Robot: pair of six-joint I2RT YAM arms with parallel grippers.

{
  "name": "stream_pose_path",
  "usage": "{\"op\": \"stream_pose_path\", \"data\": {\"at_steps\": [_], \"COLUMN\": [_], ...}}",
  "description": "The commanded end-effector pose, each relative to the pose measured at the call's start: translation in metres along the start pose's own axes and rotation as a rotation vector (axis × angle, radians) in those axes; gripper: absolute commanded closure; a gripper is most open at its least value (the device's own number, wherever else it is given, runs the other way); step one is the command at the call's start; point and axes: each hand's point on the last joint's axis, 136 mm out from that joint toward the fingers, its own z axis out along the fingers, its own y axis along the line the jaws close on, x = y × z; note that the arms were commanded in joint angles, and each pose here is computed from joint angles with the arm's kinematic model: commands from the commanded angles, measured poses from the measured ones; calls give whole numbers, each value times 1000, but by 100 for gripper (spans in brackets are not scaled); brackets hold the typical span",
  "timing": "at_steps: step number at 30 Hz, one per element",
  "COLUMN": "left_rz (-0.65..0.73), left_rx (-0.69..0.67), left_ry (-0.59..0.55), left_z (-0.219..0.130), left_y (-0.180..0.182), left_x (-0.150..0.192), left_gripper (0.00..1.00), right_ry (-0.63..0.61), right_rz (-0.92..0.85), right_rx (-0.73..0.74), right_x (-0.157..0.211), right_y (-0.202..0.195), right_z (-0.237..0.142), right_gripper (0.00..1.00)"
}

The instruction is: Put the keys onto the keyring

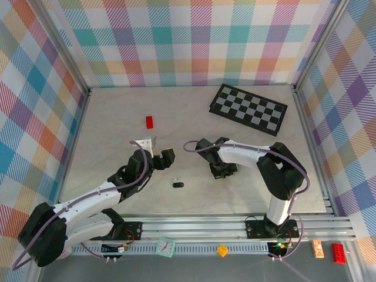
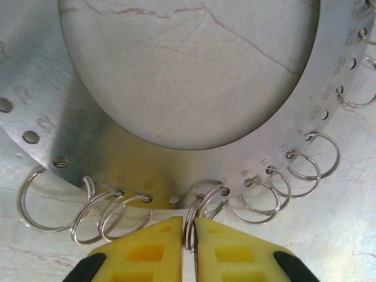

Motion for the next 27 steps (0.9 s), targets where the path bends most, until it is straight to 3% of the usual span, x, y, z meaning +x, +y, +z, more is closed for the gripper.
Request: {"op": "stream_pose_path", "data": {"at_steps": [1, 5, 9, 15, 23, 27], "left_rz": [-1, -2, -1, -2, -3, -4], "left_rx": [1, -1, 0, -4, 1, -1], "left_ry": [-6, -8, -10, -13, -10, -14], "left_z": [-3, -3, -4, -5, -6, -7], "left_y": [-1, -1, -1, 0, 0, 1], "left_x": [1, 0, 0, 0, 1, 0], "left_gripper": [11, 11, 11, 11, 11, 11], "right_ry": [8, -3, -24, -61, -15, -2], "right_rz": [-20, -27, -32, -46, 38, 72], "right_rx": [30, 34, -5, -187, -455, -505], "right_x": [1, -1, -3, -3, 5, 7], "right_y": [-3, -5, -2, 19, 42, 42], "right_z": [-3, -7, -12, -31, -34, -31], "right_gripper": [90, 100, 100, 100, 100, 100]}}
